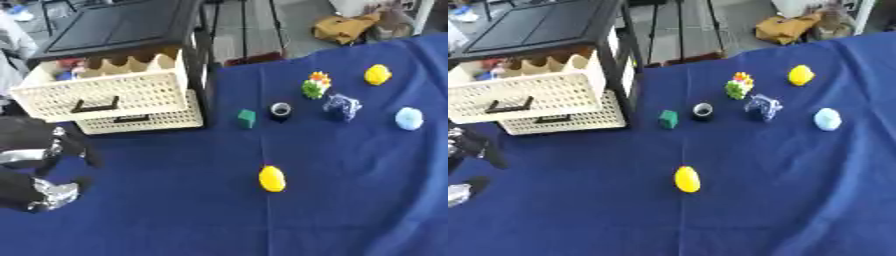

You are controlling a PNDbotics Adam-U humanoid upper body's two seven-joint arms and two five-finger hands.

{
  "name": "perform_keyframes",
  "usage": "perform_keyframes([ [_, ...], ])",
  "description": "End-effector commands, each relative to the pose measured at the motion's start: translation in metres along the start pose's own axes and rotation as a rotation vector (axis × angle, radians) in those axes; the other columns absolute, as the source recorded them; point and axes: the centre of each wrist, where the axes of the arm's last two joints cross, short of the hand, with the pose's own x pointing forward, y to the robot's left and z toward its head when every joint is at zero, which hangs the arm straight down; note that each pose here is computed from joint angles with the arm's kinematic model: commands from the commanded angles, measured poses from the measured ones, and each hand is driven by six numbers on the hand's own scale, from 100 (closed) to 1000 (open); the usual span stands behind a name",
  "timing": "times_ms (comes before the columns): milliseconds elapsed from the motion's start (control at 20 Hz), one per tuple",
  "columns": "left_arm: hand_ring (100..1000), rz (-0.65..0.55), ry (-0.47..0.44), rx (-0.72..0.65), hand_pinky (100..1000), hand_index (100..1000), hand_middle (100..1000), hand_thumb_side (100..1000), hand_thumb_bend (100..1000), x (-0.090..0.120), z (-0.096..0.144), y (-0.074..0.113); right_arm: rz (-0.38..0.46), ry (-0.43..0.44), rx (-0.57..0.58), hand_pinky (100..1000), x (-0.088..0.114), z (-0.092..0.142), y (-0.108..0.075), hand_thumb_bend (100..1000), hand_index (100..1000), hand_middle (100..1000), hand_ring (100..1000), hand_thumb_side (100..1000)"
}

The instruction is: Pick up objects from table and place into drawer.

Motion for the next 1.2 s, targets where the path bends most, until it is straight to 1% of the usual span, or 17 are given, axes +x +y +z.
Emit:
perform_keyframes([
  [50, 420, 0.008, 0.041, 0.010, 250, 904, 766, 1000, 100, 0.002, 0.007, 0.010, -0.002, -0.022, 0.022, 516, 0.004, -0.002, 0.001, 100, 730, 563, 741, 953],
  [250, 406, 0.047, 0.073, 0.023, 242, 878, 726, 1000, 100, -0.001, 0.004, 0.014, -0.010, -0.006, 0.033, 520, 0.002, 0.003, 0.003, 100, 728, 558, 741, 957],
  [400, 399, 0.053, 0.111, 0.029, 240, 865, 732, 1000, 100, -0.009, 0.000, 0.018, -0.009, 0.011, 0.039, 523, 0.000, 0.008, 0.005, 100, 724, 554, 742, 956],
  [550, 401, 0.068, 0.174, 0.031, 240, 847, 742, 1000, 100, -0.022, -0.005, 0.019, -0.008, 0.021, 0.041, 525, -0.001, 0.011, 0.006, 100, 722, 551, 743, 956],
  [650, 401, 0.087, 0.215, 0.029, 240, 847, 744, 1000, 100, -0.032, -0.008, 0.018, -0.005, 0.025, 0.038, 526, -0.002, 0.012, 0.007, 100, 721, 550, 743, 956],
  [800, 407, 0.124, 0.247, 0.018, 246, 861, 750, 1000, 100, -0.044, -0.012, 0.014, 0.001, 0.030, 0.033, 529, -0.003, 0.014, 0.007, 100, 708, 549, 745, 956],
  [1000, 414, 0.157, 0.269, 0.013, 250, 873, 758, 1000, 100, -0.055, -0.015, 0.011, 0.001, 0.036, 0.024, 531, -0.003, 0.016, 0.009, 100, 704, 547, 746, 950],
  [1200, 422, 0.179, 0.323, 0.014, 250, 877, 768, 1000, 100, -0.067, -0.017, 0.011, 0.001, 0.042, 0.026, 532, -0.004, 0.018, 0.011, 100, 702, 545, 746, 958],
])
